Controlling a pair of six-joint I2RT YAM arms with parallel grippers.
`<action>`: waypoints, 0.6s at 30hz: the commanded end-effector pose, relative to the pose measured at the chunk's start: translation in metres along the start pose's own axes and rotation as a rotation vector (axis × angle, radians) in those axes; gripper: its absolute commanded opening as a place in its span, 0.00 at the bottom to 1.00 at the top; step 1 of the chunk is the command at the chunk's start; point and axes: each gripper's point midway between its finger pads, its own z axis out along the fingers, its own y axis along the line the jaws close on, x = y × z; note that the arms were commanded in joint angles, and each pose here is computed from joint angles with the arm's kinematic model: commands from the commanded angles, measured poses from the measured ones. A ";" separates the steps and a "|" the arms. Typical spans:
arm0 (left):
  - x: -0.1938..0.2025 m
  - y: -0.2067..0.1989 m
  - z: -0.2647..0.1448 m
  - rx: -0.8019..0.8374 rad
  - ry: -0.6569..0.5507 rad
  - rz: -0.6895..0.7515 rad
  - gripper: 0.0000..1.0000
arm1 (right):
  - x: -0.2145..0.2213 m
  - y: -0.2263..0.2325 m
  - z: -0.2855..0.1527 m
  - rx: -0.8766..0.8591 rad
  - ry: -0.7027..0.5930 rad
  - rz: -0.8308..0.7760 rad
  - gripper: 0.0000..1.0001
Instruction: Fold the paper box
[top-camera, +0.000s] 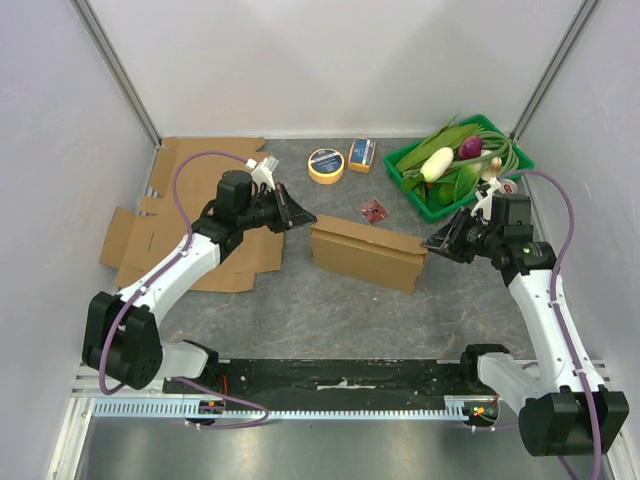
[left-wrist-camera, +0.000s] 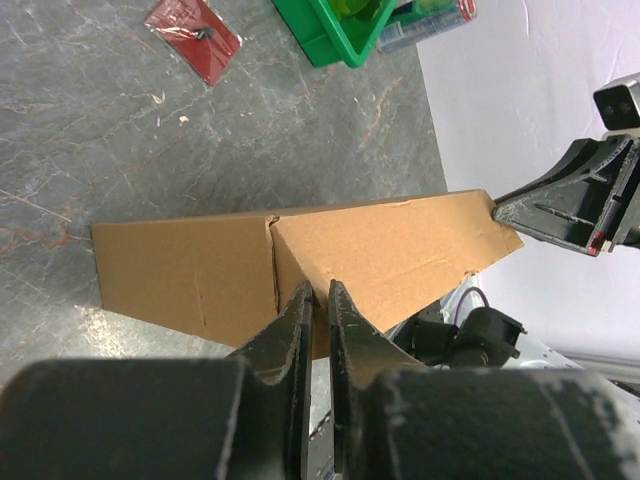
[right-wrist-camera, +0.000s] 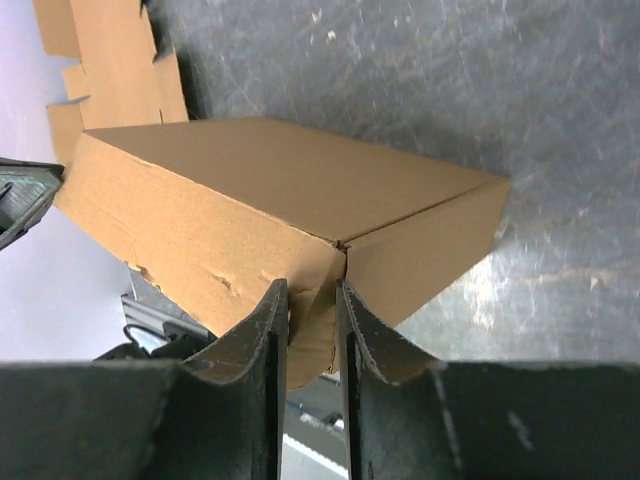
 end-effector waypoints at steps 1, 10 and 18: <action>0.039 0.022 0.011 -0.038 0.119 -0.009 0.11 | 0.013 -0.026 0.028 0.012 0.018 -0.053 0.20; 0.041 0.042 0.008 -0.116 0.150 0.073 0.20 | 0.003 -0.026 0.035 -0.048 -0.057 -0.188 0.50; 0.037 0.037 0.009 -0.098 0.142 0.068 0.25 | -0.013 -0.018 0.000 -0.001 -0.053 -0.136 0.70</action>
